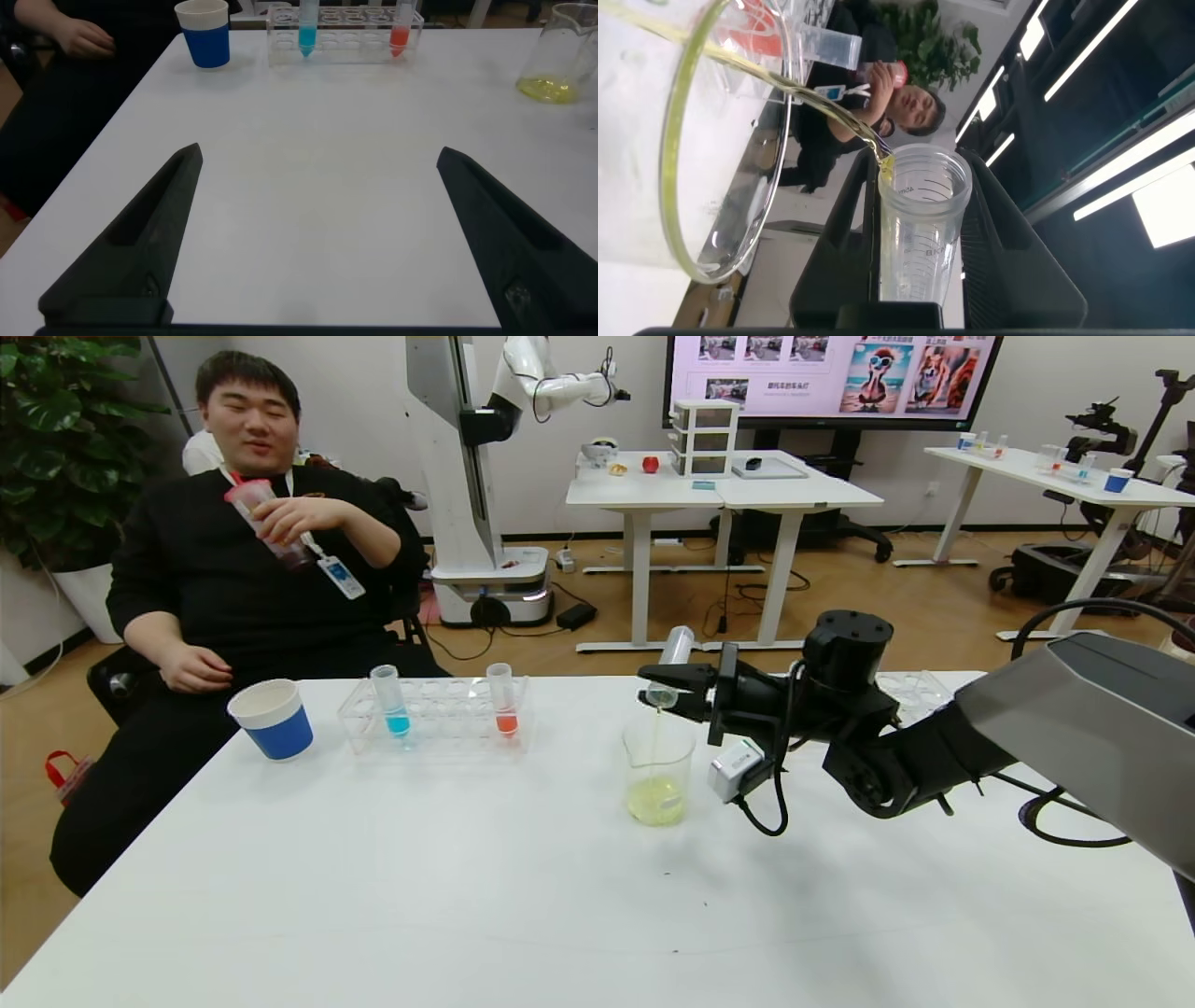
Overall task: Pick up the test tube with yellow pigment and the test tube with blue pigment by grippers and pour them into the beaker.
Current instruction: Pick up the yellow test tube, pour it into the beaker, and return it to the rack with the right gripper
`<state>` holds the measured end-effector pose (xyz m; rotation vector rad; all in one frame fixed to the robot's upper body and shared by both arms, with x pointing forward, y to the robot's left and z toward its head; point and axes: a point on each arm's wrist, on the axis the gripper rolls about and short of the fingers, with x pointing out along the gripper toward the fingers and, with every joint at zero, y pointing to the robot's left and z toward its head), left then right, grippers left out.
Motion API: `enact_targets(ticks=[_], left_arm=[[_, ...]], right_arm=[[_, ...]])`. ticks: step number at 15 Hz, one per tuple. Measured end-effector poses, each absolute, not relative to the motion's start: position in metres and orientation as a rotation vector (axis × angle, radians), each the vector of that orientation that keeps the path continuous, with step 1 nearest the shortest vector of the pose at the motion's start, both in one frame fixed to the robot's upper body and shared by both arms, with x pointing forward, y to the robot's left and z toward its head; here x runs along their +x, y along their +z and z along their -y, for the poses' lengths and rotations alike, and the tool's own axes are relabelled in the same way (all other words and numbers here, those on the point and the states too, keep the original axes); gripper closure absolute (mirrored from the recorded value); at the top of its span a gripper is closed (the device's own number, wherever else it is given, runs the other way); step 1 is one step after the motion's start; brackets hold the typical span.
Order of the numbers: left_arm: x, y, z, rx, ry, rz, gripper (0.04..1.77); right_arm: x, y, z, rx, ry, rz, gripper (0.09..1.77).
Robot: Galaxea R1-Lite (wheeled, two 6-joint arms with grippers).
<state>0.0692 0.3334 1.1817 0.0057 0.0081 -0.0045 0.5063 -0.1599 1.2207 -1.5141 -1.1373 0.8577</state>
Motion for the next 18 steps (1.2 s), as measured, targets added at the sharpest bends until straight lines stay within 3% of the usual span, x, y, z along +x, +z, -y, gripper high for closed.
enact_targets(ticks=[10, 18], left_arm=[[0.069, 1.182, -0.333, 0.006, -0.004, -0.008, 0.06], [0.069, 1.182, -0.333, 0.006, -0.004, -0.007, 0.06]], right_arm=[[0.503, 1.237, 0.163, -1.597, 0.845, 1.166, 1.35], [0.486, 1.293, 0.175, -1.183, 0.912, 0.919, 1.35]])
